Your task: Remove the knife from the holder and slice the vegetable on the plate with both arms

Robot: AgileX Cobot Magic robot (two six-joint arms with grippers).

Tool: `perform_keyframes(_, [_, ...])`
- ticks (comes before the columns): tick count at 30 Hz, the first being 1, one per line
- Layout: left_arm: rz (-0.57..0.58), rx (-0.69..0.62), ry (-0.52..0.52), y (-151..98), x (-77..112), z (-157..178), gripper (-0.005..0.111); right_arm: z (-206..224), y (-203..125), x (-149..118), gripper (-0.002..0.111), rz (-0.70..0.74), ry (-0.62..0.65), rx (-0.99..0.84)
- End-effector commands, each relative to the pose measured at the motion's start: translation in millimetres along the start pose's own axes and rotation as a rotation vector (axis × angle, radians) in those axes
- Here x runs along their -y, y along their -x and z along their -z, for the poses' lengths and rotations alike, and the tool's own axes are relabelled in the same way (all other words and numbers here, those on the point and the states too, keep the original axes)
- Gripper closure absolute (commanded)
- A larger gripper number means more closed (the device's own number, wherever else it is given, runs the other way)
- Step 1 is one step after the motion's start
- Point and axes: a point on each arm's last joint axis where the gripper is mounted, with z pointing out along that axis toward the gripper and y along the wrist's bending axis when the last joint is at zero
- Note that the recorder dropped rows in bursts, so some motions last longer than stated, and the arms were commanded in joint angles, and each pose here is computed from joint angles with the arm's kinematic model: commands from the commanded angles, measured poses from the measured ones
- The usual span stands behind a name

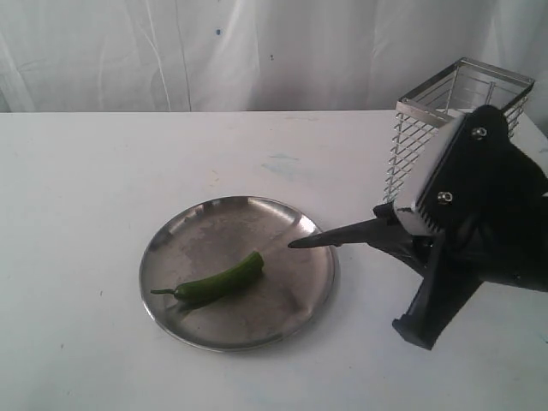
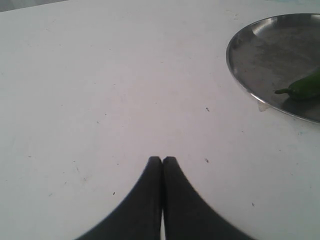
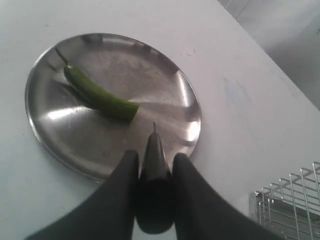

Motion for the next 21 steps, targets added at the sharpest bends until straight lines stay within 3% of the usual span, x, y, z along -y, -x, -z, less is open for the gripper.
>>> perform_keyframes(1, [0.010, 0.006, -0.003, 0, 0.3, 0, 0.107, 3, 14, 2, 0.108, -0.147, -0.055, 0.036])
perform_keyframes(4, [0.010, 0.006, -0.003, 0, 0.3, 0, 0.107, -2, 12, 5, 0.108, -0.341, -0.070, 0.025])
perform_keyframes(9, [0.010, 0.006, -0.003, 0, 0.3, 0, 0.107, -24, -1, -1, 0.108, -0.483, -0.004, -0.100])
perform_keyframes(11, [0.010, 0.006, -0.003, 0, 0.3, 0, 0.107, -33, -6, -2, 0.108, -0.601, 0.004, -0.136])
perform_keyframes(16, [0.010, 0.006, -0.003, 0, 0.3, 0, 0.107, -42, -4, 11, 0.108, -0.865, -0.120, -0.030])
perform_keyframes(21, [0.010, 0.006, -0.003, 0, 0.3, 0, 0.107, -34, 3, 24, 0.108, -0.983, -0.226, 0.105])
